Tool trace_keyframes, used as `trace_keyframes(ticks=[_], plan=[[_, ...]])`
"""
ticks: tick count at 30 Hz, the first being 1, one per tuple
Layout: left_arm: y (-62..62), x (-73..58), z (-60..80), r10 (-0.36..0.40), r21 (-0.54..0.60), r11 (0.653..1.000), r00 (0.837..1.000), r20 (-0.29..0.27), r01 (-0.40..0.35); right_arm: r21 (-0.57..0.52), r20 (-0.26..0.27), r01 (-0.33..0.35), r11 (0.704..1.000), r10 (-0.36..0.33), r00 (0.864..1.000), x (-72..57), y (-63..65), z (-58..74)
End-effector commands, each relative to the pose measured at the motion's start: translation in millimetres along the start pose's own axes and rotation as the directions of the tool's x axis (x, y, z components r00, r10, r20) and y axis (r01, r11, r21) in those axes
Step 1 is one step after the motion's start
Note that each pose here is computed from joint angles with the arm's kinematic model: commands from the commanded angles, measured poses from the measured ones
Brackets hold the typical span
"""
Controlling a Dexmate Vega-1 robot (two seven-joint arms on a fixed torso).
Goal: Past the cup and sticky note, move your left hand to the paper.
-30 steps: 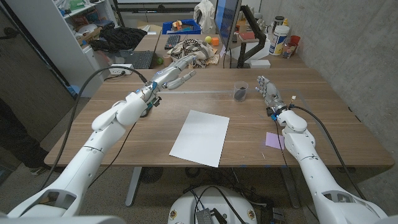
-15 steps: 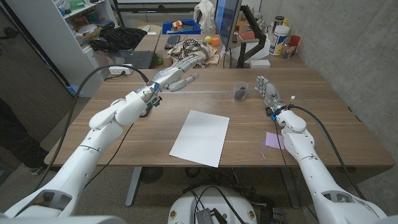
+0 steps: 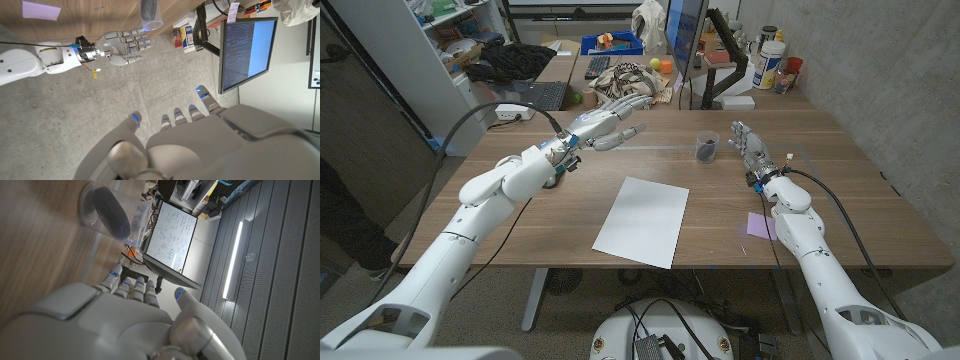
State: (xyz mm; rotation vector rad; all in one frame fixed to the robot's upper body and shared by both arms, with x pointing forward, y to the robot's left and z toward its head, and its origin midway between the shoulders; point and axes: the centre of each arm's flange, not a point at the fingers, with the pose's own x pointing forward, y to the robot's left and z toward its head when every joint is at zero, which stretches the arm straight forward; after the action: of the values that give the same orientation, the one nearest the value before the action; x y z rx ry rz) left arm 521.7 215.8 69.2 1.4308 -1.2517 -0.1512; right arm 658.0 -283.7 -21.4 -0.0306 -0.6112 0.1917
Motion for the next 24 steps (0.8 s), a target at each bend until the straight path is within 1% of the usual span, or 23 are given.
trace_keyframes(ticks=[1,16,24], plan=[[1.3,1.5,8.2,-0.048,0.015,0.999,0.997,0.057,0.048,0.002,0.0,0.003,1.0,-0.003,1.0,1.0,1.2,-0.4],[-0.2,0.5,12.2,-0.096,0.023,0.995,0.991,0.09,0.094,0.0,0.001,0.002,1.0,-0.002,1.0,2.7,4.6,-1.7],[-2.7,-3.0,12.2,-0.143,0.028,0.99,0.985,0.096,0.141,-0.002,-0.002,0.007,1.0,-0.007,1.0,2.1,5.0,-2.0]])
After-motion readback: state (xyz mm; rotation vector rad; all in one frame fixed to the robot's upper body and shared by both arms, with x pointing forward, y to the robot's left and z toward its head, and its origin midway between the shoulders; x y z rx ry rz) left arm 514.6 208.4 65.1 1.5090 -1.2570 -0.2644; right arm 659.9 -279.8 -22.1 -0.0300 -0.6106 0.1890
